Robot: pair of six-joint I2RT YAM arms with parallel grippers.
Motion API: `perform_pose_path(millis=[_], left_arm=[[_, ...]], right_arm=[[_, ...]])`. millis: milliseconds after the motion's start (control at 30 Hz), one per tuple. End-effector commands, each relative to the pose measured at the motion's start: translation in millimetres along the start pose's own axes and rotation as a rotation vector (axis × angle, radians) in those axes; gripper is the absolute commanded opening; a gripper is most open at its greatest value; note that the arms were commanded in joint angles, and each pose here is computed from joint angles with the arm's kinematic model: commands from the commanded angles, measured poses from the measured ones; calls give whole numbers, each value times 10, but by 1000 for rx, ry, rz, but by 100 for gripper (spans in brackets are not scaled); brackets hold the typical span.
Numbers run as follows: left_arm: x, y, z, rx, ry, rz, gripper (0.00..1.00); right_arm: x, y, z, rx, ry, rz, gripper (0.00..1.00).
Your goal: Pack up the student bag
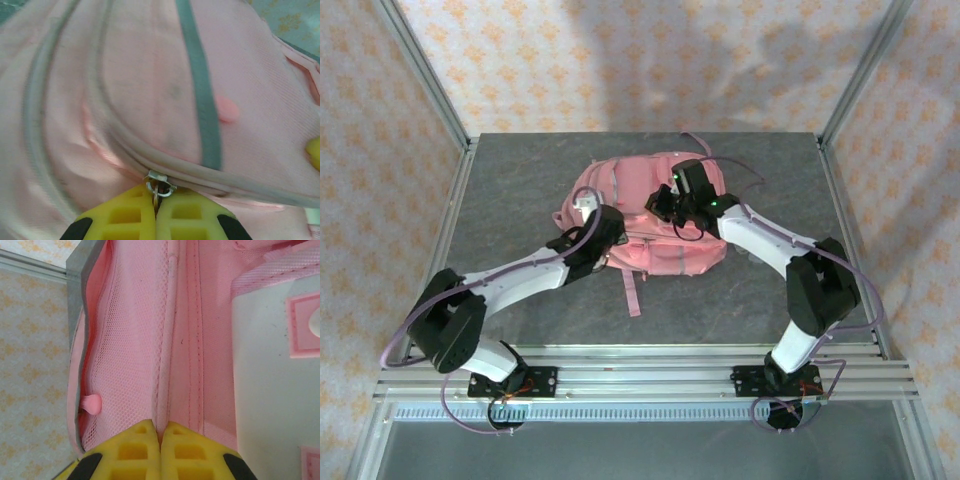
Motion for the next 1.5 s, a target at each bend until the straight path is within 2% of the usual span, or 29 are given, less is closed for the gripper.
perform_pose_path(millis=[0, 167, 300, 467, 600, 733, 800, 933, 1200, 1267, 1467], left_arm=[[284, -44, -26, 63, 71, -51, 0], [444, -33, -73, 87, 102, -105, 0], [622, 17, -141, 55, 98, -194, 0], [698, 11, -168, 38, 121, -242, 0], [809, -26, -281, -9, 194, -368, 0], [858, -89, -371, -33, 246, -425, 0], [841, -100, -350, -4, 264, -409, 0], [732, -114, -155, 116, 277, -293, 0], [272, -238, 430, 341, 289, -21, 0], [226, -218, 483, 352, 309, -33, 0], [517, -128, 270, 243, 385, -295, 0]], right_arm=[[390, -390, -274, -125, -85, -141, 0], [341, -356, -245, -119, -80, -129, 0], [312, -346, -229, -116, -82, -118, 0], [267, -333, -225, -115, -86, -98, 0], [240, -320, -221, -116, -90, -83, 0], [201, -289, -198, -109, -94, -73, 0], [182, -251, -183, -96, -102, -68, 0], [151, -96, -161, -38, -140, -55, 0], [-59, 115, -447, -76, -198, 113, 0], [-95, 127, -510, -90, -208, 149, 0], [-267, 110, -420, -77, -222, 228, 0]])
Point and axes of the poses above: each hand's point on the last joint's axis, 136 mm out from that joint toward the fingers, its own y axis out along the fingers, its own x axis along the line the jaws close on, z = x × y, the point moved 5 cm from there along -y, back along the fingers, and after that the axes turned 11 degrees about -y, right-handed, at the moved point
